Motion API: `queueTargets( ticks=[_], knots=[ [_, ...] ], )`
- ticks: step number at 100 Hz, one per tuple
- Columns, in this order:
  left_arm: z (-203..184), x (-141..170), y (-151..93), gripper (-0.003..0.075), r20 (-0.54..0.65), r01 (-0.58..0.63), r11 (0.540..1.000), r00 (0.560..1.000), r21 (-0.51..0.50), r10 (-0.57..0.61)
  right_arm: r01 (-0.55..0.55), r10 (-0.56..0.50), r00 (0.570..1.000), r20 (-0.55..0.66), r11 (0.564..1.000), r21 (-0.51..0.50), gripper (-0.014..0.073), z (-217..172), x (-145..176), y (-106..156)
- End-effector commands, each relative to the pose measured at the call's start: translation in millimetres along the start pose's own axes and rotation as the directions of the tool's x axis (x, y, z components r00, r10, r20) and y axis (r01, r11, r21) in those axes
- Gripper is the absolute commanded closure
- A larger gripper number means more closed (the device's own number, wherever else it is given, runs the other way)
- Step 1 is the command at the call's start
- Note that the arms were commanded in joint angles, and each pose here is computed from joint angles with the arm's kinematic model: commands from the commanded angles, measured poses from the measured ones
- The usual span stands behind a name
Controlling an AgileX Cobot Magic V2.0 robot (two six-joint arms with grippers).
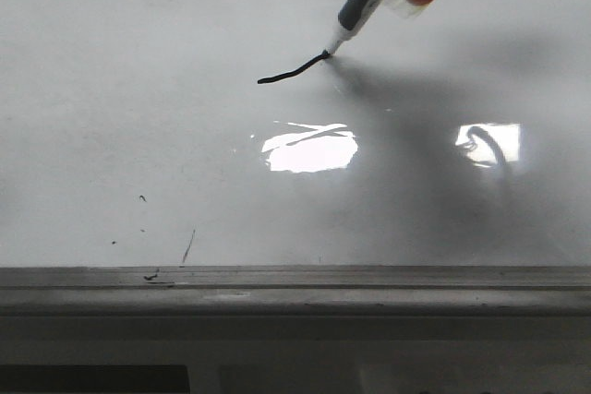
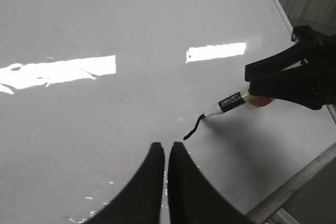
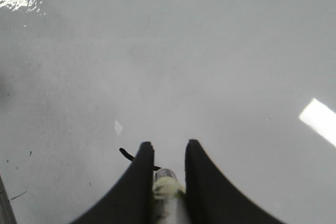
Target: Write number 7 on whiteboard
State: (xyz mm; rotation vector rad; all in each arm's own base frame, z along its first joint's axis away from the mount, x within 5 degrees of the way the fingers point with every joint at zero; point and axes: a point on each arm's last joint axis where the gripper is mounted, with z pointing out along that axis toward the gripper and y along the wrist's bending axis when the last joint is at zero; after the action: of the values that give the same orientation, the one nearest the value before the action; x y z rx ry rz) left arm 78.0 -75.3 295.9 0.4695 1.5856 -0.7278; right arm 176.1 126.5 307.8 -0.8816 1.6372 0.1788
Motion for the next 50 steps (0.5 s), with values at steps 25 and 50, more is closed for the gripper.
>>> queueTargets(
  ticks=[25, 50],
  knots=[
    [0, -9, -2, 0.0741, 0.025, 0.011, 1.0, 1.0, 0.007, -0.011, -0.019, -0.001, 0.994, -0.11, 0.983, -0.181, 0.0655, -2, 16, 15],
    [0, -9, -2, 0.0741, 0.022, 0.011, 1.0, 1.0, 0.007, -0.011, -0.059, 0.026, 0.985, -0.17, 0.98, -0.192, 0.0655, -3, 36, 22]
  ],
)
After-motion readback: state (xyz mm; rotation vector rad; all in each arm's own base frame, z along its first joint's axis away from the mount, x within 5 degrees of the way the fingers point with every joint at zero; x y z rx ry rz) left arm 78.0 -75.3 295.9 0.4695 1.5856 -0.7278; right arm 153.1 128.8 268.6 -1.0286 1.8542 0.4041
